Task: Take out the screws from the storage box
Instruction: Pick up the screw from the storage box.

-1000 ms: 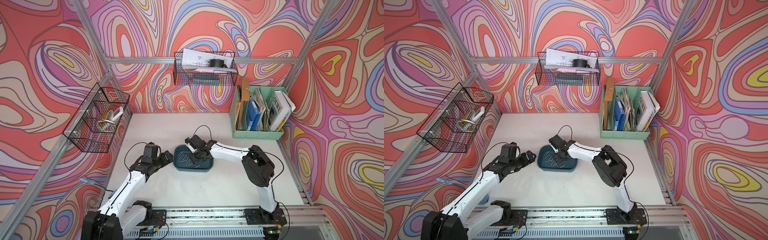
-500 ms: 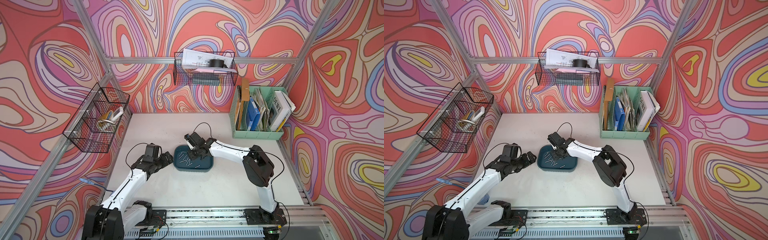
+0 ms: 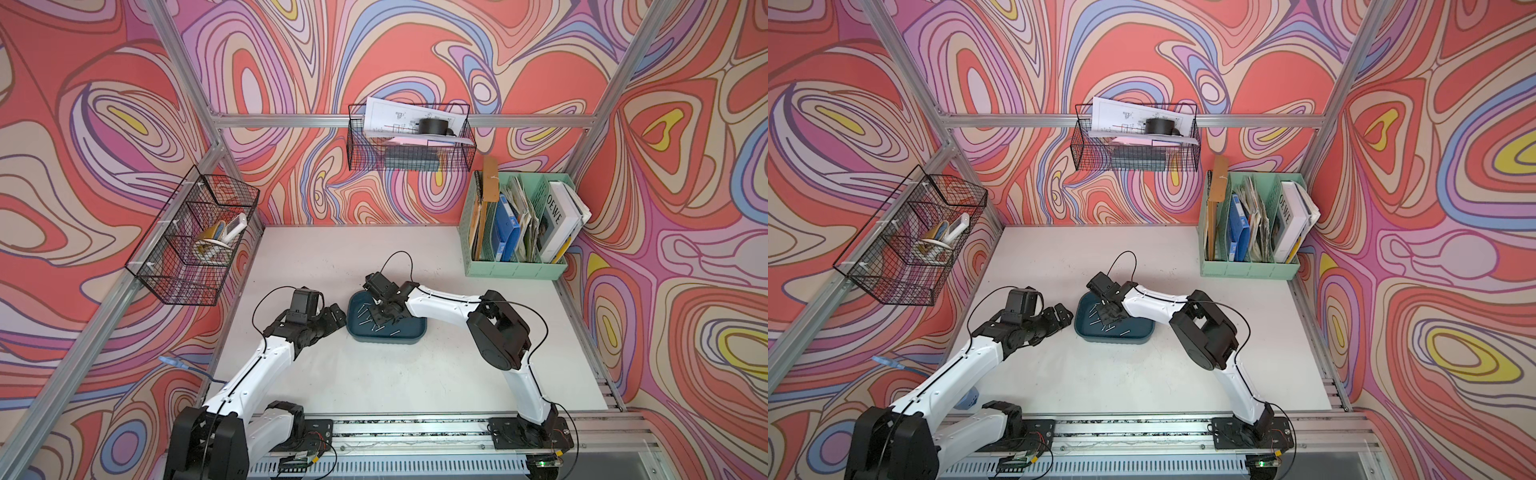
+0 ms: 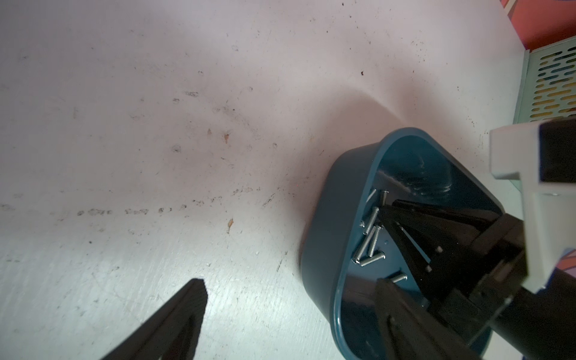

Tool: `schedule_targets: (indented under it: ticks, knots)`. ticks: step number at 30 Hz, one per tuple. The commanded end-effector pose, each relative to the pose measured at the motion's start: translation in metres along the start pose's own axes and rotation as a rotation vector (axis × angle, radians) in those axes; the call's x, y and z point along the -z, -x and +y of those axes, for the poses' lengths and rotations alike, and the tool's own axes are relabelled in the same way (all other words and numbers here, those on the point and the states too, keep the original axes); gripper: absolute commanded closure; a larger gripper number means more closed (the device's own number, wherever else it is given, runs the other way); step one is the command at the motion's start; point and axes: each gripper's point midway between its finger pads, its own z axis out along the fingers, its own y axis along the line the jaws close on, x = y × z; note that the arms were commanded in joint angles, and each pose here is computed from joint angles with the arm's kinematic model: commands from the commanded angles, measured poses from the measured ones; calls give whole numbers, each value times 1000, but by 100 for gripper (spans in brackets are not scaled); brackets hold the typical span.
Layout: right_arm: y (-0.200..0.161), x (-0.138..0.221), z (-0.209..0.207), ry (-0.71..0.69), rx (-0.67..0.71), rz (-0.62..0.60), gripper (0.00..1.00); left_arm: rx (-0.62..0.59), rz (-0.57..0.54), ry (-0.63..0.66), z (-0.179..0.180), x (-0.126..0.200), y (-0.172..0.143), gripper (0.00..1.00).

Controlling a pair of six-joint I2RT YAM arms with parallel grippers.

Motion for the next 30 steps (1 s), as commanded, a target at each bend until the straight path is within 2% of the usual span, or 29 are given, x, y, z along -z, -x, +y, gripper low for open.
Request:
schedule_targets:
  ticks: [1,13,23,26,30]
  knots:
    - [2,-3,-9,-53,-25,-19,81,-16,-22,-2,-3,6,5,10]
    - [-12,-18,-2,-30,-43,23,81,-11,-30,-1,-1,8,5,10]
    - [-42,-30,-4,-90,-24,99,92,-5,-33,1,0,8,4,10]
    - [-39,-26,-3,-84,-30,90,100,-4,-35,-1,0,8,4,10]
    - [-21,-7,3,-54,-29,20,100,-4,-34,-5,-1,9,4,10]
